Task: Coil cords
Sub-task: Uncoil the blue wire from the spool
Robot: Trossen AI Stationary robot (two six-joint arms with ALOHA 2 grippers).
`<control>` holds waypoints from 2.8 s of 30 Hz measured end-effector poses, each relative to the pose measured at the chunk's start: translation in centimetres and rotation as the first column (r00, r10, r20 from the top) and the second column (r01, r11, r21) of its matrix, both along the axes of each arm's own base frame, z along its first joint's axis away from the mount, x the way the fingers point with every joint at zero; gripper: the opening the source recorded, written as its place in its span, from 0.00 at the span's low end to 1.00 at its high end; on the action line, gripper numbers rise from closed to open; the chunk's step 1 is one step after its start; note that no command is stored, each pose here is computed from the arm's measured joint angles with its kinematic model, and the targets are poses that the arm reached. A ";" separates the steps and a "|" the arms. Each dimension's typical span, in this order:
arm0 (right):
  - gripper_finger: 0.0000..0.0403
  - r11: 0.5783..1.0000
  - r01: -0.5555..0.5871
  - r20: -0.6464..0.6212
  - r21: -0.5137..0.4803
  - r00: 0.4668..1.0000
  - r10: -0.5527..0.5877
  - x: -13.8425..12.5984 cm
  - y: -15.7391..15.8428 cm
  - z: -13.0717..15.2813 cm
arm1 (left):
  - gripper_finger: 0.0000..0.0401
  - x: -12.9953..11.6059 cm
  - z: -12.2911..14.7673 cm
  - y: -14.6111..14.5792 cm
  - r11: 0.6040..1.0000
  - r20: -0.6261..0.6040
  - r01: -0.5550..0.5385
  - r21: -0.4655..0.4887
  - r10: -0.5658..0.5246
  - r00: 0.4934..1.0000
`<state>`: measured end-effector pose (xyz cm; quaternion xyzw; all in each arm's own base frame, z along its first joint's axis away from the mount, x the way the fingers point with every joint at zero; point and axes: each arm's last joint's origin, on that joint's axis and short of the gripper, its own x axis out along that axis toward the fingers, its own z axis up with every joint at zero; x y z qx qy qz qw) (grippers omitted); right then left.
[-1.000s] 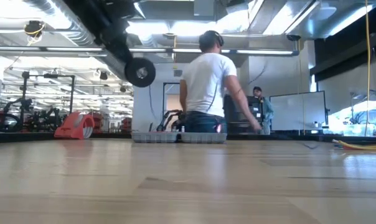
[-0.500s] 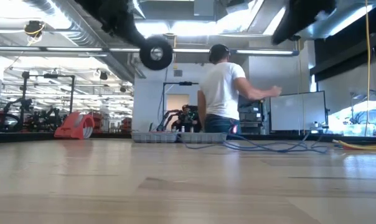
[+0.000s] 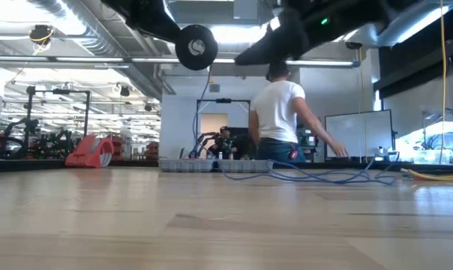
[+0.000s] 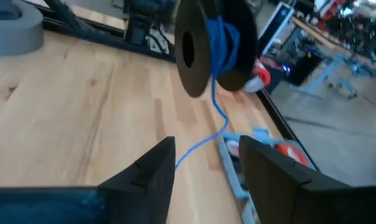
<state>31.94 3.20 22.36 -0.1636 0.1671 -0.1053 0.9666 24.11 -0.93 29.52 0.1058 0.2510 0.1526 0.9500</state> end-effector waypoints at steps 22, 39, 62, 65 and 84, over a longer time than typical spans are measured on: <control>0.11 0.997 -0.040 -0.005 -0.060 0.999 0.039 5.4 -3.5 -1.9 | 0.00 0.1 0.1 -0.1 1.000 0.015 0.005 0.004 -0.005 1.000; 0.01 0.965 -0.118 0.077 -0.234 0.987 0.140 3.2 3.0 4.3 | 0.00 0.5 0.2 0.9 0.997 0.058 -0.059 -0.042 0.061 0.996; 0.01 0.924 0.177 -0.031 -0.339 0.980 -0.199 0.6 4.4 7.6 | 0.00 0.6 0.0 0.6 1.000 0.032 -0.030 -0.002 0.030 0.999; 0.01 0.961 -0.019 0.030 -0.277 0.999 0.028 1.3 5.5 8.3 | 0.00 1.1 0.3 1.7 0.996 0.090 -0.088 -0.003 0.088 0.992; 0.01 0.766 0.470 -0.242 -0.439 0.759 -0.605 -3.4 2.9 3.1 | 0.00 0.1 0.4 -0.4 0.999 0.032 0.042 0.022 -0.043 0.999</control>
